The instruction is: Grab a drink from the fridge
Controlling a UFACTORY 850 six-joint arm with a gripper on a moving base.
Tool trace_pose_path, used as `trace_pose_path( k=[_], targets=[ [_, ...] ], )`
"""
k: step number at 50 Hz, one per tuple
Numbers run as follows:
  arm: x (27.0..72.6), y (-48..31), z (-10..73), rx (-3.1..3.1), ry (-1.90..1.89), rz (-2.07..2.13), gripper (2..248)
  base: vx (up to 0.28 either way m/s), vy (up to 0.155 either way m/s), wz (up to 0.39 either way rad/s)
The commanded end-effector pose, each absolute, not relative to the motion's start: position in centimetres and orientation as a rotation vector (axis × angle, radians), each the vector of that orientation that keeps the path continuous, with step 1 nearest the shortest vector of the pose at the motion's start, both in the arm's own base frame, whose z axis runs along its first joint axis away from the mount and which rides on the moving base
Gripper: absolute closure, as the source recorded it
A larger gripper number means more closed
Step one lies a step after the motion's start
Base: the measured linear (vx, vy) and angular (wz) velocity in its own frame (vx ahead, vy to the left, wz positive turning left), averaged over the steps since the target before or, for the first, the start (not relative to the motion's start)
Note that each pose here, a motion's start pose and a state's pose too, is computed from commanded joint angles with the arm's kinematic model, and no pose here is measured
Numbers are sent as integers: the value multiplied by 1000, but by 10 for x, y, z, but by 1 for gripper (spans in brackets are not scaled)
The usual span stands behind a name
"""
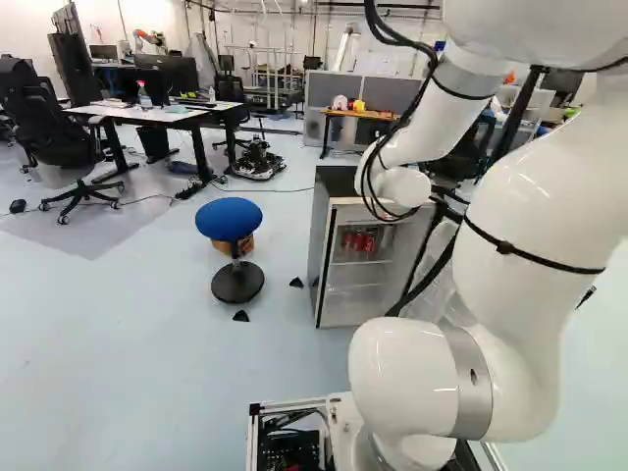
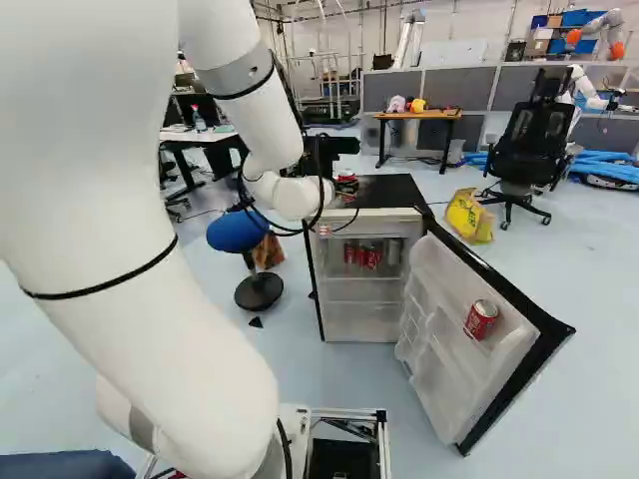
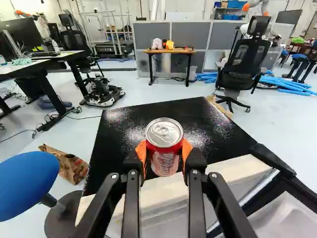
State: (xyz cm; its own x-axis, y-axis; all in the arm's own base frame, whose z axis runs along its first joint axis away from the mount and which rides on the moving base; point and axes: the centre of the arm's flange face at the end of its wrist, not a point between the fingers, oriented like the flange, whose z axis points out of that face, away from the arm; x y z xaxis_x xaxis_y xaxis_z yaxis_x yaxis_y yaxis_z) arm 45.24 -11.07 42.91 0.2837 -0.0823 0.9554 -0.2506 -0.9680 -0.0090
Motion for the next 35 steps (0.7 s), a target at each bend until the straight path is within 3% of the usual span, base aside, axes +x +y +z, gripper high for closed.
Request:
trace_pose_path(
  k=[35],
  targets=[
    [518,-105,419,2468,-382,1712,158,0,0,0]
  ],
)
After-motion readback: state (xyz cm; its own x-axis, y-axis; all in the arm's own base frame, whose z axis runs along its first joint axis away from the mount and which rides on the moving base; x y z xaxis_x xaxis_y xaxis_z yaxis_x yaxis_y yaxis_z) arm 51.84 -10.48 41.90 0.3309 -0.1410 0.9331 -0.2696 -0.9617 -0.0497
